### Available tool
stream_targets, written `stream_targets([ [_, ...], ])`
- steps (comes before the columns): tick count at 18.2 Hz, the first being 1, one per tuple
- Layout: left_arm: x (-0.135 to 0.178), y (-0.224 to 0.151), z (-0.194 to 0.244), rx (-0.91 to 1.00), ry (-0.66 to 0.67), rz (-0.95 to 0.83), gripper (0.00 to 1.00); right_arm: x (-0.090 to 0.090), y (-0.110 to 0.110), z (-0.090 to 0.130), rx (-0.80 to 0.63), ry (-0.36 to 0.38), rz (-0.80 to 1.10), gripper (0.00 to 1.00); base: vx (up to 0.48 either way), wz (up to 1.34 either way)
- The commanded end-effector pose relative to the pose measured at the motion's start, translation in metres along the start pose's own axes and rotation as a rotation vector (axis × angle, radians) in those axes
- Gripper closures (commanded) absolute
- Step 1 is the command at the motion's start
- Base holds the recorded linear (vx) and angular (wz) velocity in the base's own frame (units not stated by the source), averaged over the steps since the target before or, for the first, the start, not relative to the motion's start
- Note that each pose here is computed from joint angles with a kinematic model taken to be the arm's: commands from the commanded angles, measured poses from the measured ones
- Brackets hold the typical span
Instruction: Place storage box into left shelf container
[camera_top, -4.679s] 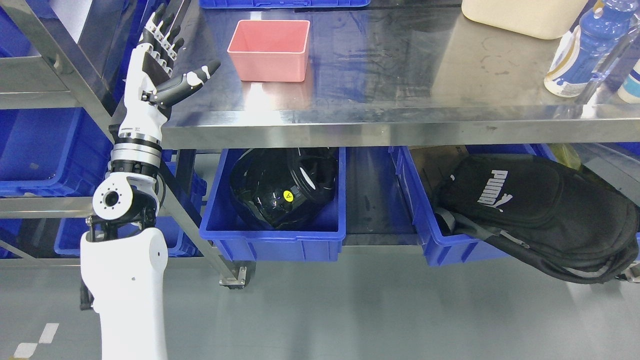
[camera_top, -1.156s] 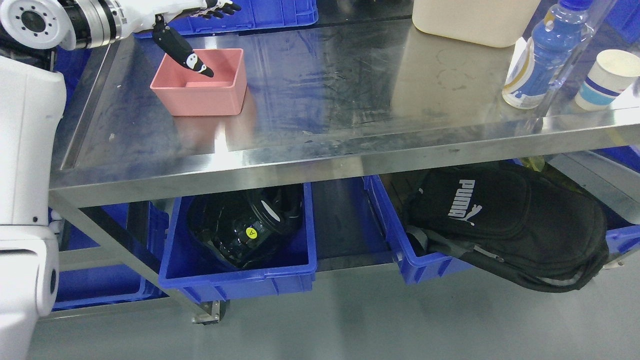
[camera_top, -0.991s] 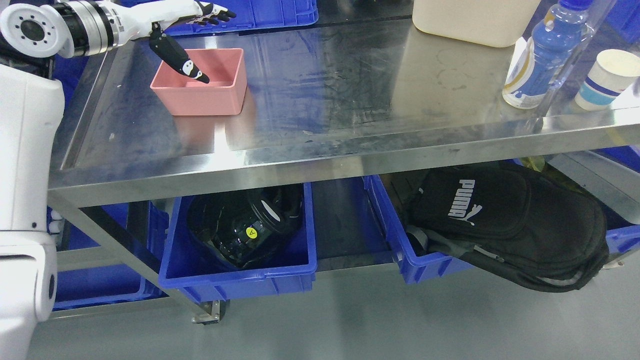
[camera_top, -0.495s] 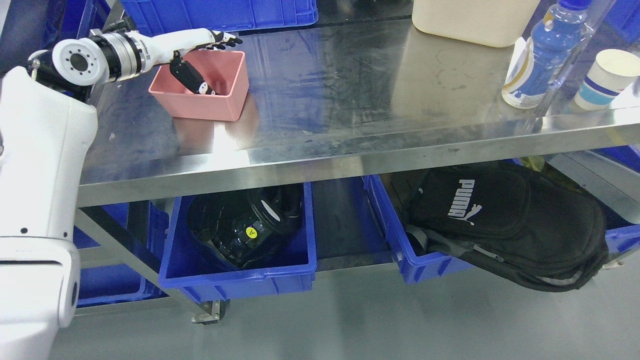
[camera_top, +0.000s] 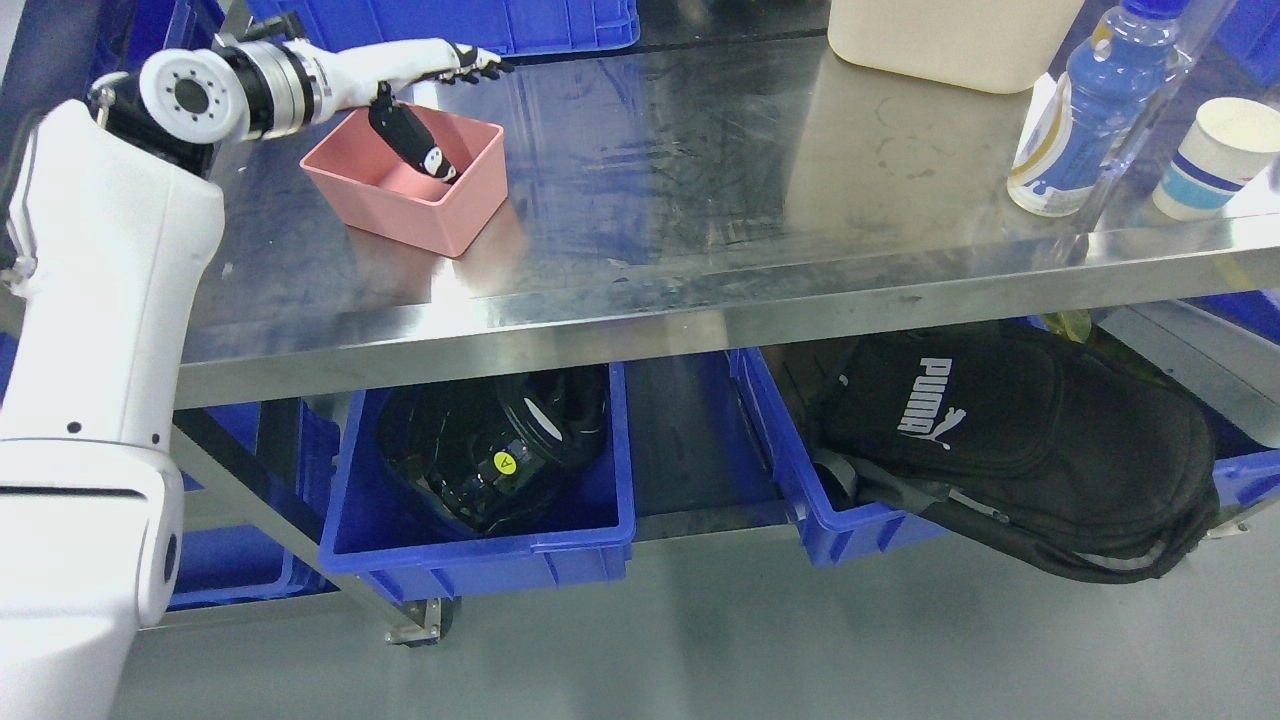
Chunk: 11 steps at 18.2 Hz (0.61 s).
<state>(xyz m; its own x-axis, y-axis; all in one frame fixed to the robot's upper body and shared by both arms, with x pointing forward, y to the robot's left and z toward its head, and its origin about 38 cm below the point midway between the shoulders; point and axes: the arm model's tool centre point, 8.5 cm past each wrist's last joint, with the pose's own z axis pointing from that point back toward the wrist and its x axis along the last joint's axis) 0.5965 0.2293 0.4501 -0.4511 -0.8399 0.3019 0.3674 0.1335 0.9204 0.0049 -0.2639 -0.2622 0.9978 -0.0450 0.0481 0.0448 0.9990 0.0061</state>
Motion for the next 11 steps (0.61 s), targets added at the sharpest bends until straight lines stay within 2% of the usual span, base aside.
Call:
stream_targets([
  [1, 0.007, 0.043, 0.031, 0.044, -0.025, 0.009, 0.02, -0.01, 0.003, 0.002, 0.159, 0.007, -0.003, 0.0, 0.0, 0.0],
  [5, 0.0, 0.044, 0.057, -0.033, -0.063, 0.017, 0.02, -0.01, 0.003, 0.002, 0.159, 0.007, -0.003, 0.0, 0.0, 0.0],
  [9, -0.008, 0.05, 0.073, -0.023, -0.104, 0.053, 0.02, -0.01, 0.003, 0.002, 0.159, 0.007, -0.003, 0.0, 0.0, 0.0],
  [11, -0.015, 0.047, 0.078, -0.062, -0.079, 0.035, 0.03, -0.01, 0.003, 0.002, 0.159, 0.007, -0.003, 0.0, 0.0, 0.0],
])
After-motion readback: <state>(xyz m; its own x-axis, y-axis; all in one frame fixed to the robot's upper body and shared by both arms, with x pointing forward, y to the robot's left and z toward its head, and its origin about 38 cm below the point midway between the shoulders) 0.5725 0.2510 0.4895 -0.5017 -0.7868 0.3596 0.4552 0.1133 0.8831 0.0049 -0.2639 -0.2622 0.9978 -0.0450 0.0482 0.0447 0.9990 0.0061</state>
